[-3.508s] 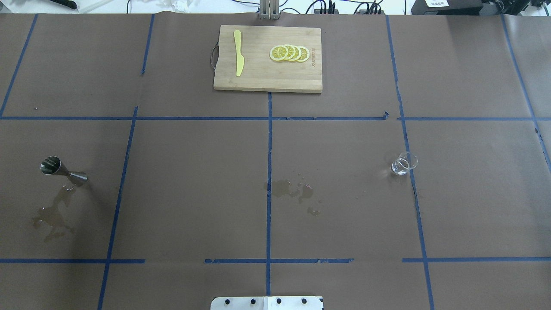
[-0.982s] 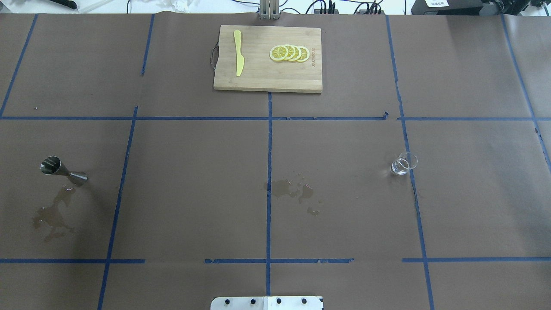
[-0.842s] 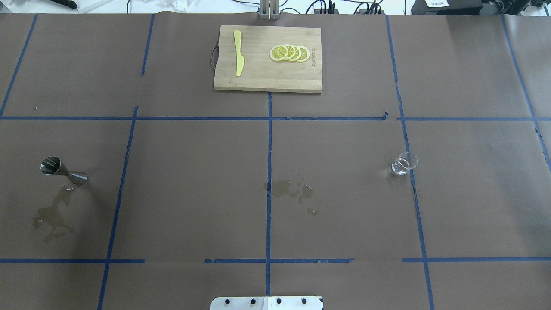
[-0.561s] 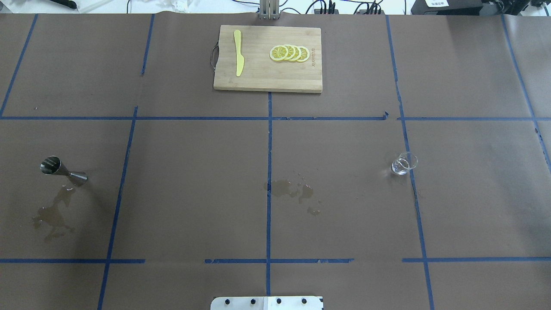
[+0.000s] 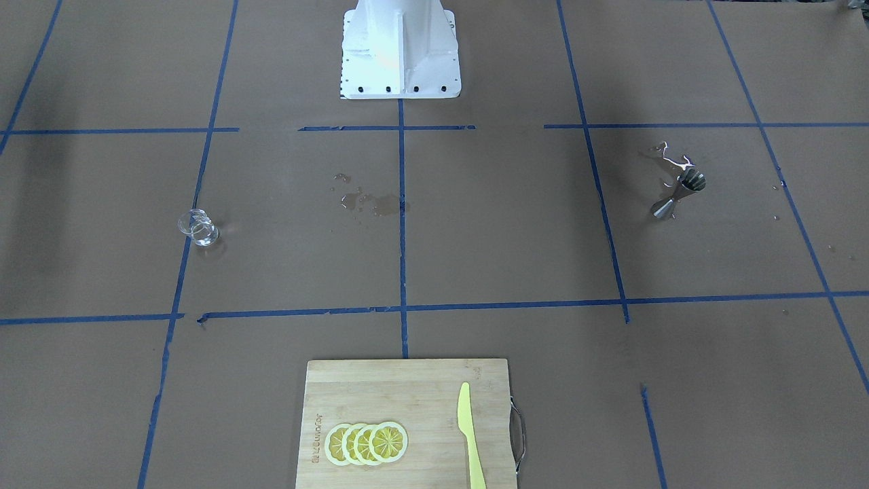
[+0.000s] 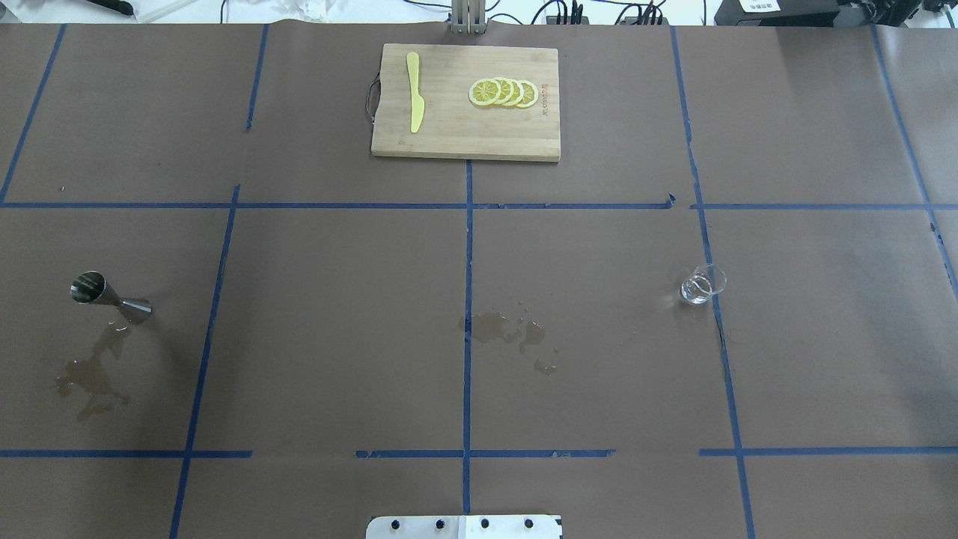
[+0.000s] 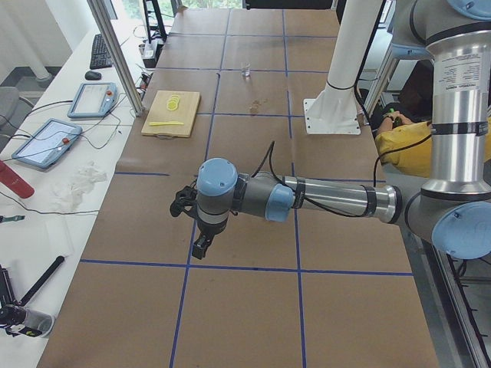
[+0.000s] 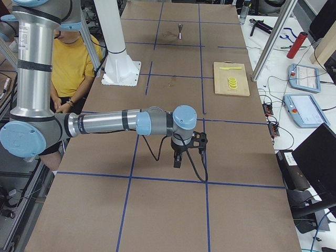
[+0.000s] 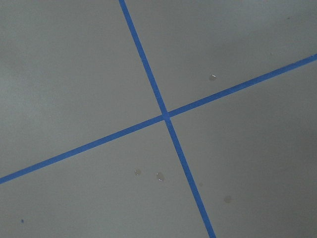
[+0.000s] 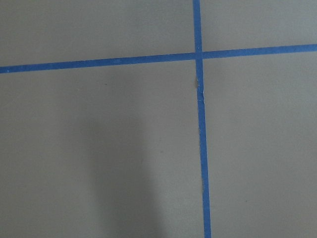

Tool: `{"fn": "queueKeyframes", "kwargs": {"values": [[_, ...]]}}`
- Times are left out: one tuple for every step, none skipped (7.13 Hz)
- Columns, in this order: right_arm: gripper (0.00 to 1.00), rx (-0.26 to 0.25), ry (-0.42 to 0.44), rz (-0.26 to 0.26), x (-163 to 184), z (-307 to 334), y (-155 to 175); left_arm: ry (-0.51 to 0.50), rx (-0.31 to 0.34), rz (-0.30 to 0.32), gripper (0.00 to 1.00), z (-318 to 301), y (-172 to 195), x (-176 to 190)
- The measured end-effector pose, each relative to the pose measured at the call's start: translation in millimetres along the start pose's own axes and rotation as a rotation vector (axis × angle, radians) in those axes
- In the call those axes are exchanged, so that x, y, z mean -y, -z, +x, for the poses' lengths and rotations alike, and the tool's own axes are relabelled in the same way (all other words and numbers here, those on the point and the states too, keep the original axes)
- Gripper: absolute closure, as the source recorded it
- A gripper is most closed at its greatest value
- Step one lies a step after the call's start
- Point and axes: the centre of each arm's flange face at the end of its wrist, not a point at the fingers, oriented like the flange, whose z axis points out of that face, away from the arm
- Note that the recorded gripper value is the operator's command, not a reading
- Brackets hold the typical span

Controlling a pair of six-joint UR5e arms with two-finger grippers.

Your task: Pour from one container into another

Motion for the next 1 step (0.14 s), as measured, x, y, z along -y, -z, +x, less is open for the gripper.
{"fn": "queueKeyframes", "kwargs": {"values": [[0.00, 0.002, 0.001, 0.000, 0.2, -0.5, 0.0, -0.002, 0.000, 0.002, 0.00, 0.7, 0.8, 0.5]]}}
